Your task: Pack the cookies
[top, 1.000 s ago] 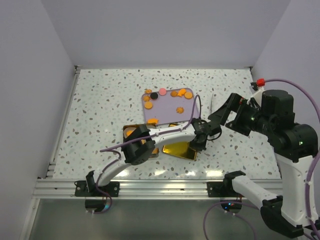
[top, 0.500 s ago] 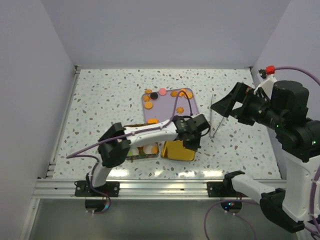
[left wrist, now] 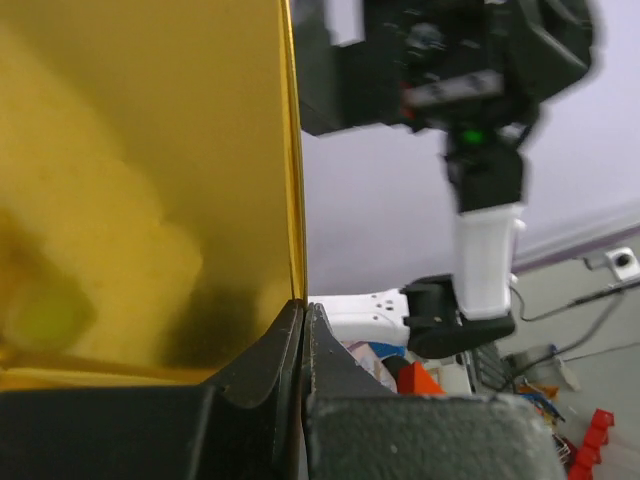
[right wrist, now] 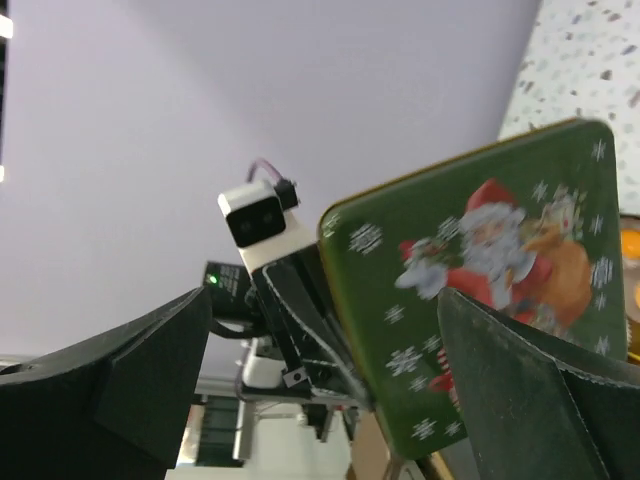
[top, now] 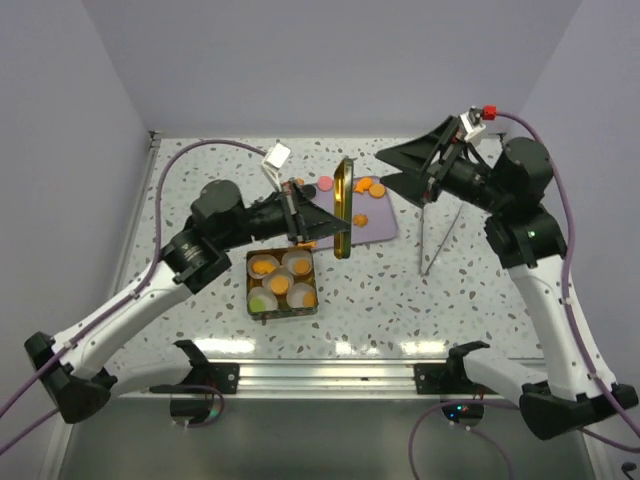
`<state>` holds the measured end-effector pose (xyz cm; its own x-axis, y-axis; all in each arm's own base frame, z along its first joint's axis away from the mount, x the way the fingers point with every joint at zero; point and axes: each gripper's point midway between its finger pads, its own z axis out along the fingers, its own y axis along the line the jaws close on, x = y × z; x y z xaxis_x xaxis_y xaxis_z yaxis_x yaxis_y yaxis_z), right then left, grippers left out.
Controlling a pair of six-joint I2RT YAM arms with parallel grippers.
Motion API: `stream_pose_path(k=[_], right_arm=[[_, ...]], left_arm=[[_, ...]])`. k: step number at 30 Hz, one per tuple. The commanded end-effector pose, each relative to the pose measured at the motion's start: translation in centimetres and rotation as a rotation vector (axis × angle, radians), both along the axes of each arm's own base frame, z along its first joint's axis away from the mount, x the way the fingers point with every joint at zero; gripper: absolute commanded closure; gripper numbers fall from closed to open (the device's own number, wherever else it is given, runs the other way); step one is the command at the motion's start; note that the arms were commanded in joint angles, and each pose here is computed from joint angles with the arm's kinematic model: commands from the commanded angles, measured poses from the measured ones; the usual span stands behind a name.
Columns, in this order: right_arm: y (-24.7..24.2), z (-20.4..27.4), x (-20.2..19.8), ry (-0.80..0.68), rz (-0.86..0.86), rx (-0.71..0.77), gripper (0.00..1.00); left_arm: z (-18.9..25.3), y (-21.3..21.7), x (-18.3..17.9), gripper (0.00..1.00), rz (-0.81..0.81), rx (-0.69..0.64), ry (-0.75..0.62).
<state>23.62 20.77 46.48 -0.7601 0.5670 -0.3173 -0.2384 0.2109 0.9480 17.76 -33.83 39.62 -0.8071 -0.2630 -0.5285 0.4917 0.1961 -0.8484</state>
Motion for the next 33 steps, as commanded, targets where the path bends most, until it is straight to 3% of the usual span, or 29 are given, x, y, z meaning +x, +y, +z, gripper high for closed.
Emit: stream_pose_path(k=[1, 6, 14, 15, 17, 26, 33], right_arm=[[1.1, 7.2, -0.9, -0.228, 0.130, 0.197, 0.01], [1.6, 9.0, -0.1, -0.346, 0.167, 0.225, 0.01], [2.6, 4.9, 4.8, -0.265, 0.205, 0.388, 0.02], [2.3, 5.8, 4.2, -0.336, 0.226, 0.429, 0.04], [2.4, 6.0, 4.6, -0.332, 0.258, 0.479, 0.05], [2.6, 7.0, 4.7, -0.369, 0.342, 0.549, 0.15], [3.9, 7.7, 3.1, -0.401, 0.401, 0.464, 0.19]], left_arm=[[5.6, 3.7, -3.2, 1.00, -0.125, -0.280, -0.106], [10.4, 6.8, -4.8, 1.00, -0.193, -0.420, -0.199], [17.7, 10.5, -5.2, 1.00, -0.156, -0.608, -0.350], [18.2, 10.7, -5.2, 1.00, -0.152, -0.621, -0.354], [19.4, 10.9, -5.2, 1.00, -0.145, -0.640, -0.382], [20.0, 10.2, -3.3, 1.00, -0.100, -0.630, -0.412], [20.2, 9.2, -1.4, 1.00, -0.104, -0.621, -0.412]])
